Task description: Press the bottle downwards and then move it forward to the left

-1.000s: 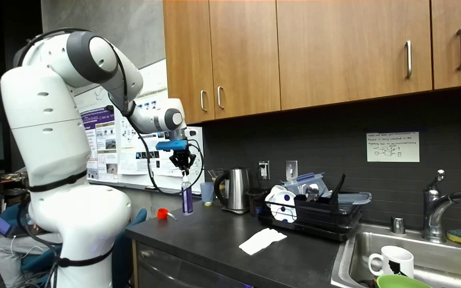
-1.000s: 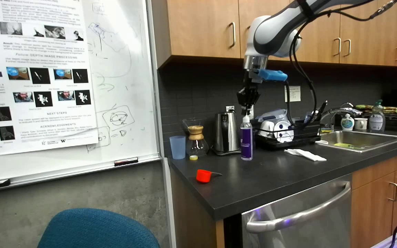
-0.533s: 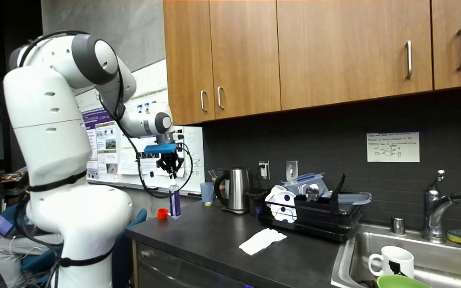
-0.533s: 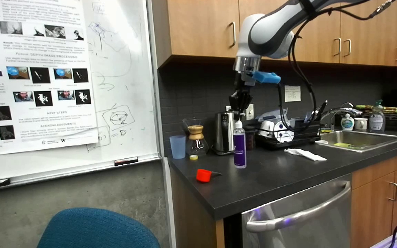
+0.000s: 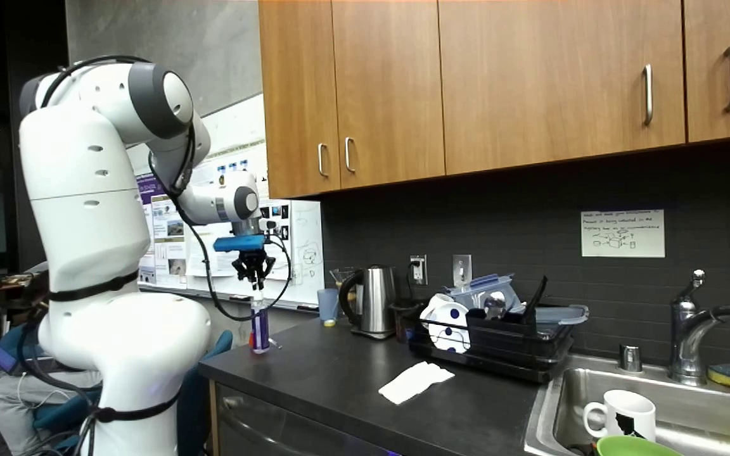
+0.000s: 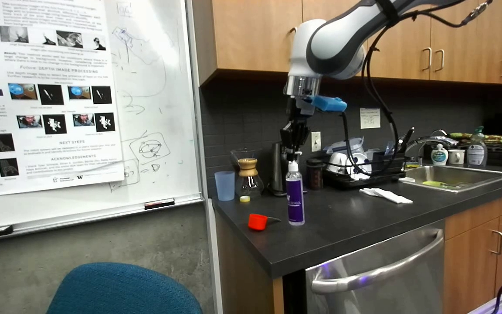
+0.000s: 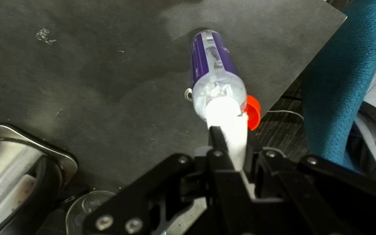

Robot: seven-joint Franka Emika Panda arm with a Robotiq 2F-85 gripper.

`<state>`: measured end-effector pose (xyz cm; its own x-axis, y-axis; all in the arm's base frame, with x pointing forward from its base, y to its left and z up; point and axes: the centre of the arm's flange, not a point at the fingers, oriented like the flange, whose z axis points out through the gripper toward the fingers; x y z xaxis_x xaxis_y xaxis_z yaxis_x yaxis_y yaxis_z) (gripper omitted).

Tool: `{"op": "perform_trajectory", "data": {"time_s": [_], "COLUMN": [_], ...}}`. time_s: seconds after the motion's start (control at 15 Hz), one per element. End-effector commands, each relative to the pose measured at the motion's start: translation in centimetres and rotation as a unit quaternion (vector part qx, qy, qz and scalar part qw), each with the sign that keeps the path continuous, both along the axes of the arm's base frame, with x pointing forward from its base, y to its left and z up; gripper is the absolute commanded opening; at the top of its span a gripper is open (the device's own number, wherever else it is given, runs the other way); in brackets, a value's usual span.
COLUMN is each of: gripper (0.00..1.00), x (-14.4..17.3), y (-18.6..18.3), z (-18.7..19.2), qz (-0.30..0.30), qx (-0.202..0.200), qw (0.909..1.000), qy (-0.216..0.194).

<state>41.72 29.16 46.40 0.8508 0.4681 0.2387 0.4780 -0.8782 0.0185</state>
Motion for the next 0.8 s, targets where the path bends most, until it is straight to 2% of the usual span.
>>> {"op": "perform_trajectory", "data": {"time_s": [0.0, 0.4, 0.47, 0.53, 0.73], "gripper": [0.04, 0.04, 0.41, 0.42, 0.58], "x": [-0.2, -0.9, -1.0, -1.1, -1.4], "y": [1.6, 2.4, 2.4, 2.4, 2.4], "z": [-0.1, -0.8, -0.8, -0.8, -0.5], "qz": [0.004, 0.012, 0.013, 0.013, 0.012], "qx": [0.01, 0.009, 0.007, 0.005, 0.005], "qw": [0.9999, 0.9999, 0.9999, 0.9999, 0.9999], "qy": [0.003, 0.007, 0.008, 0.008, 0.004]}}
